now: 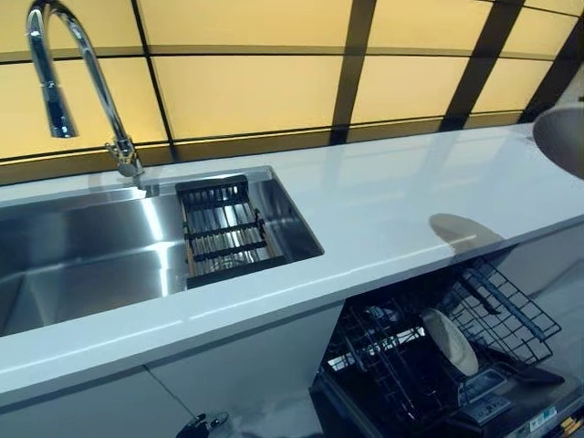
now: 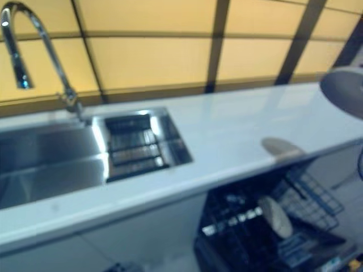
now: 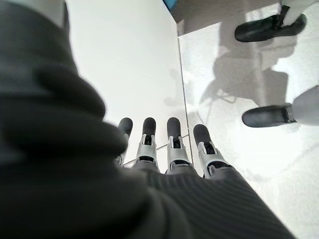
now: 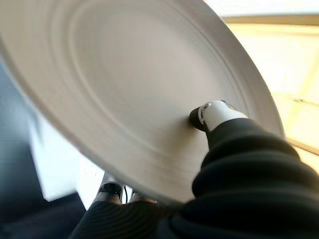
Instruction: Take plates into dishwasher
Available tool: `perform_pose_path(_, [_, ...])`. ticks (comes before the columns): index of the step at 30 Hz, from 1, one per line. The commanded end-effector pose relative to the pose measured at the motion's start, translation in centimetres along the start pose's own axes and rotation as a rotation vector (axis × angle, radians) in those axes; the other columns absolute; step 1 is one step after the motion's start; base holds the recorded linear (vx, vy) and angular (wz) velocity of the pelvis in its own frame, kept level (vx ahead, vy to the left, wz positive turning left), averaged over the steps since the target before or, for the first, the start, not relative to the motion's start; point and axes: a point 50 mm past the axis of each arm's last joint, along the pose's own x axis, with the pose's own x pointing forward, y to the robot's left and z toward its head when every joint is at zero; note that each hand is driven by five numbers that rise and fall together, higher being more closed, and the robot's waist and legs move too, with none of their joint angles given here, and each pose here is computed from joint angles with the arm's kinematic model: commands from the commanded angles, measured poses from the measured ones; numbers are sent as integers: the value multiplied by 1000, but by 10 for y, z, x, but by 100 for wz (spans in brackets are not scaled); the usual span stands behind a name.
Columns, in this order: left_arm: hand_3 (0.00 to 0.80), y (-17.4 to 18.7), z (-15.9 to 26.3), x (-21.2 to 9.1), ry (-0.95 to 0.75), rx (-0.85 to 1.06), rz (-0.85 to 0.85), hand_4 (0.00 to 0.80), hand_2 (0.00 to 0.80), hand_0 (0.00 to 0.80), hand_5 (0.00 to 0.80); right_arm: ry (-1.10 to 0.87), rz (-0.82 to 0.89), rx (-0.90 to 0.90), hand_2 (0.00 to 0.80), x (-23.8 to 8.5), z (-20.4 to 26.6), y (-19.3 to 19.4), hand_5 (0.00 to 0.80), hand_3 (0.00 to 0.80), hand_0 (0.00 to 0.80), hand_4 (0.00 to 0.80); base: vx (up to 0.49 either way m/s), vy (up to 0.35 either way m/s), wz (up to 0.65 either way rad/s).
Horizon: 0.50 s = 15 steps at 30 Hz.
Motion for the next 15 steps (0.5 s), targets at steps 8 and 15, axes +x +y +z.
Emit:
perform_pose_path(8, [0, 23, 20, 2, -57, -5, 91, 0, 0, 0, 0, 154, -79, 212, 800, -32, -35, 20, 800, 800, 800, 800, -40, -7, -6])
perform_pose_path(15, [0, 12, 24, 4, -91, -31, 64, 0, 0, 0, 0, 208, -17, 362, 800, -65, -15, 70, 800, 800, 800, 800, -26, -1, -3])
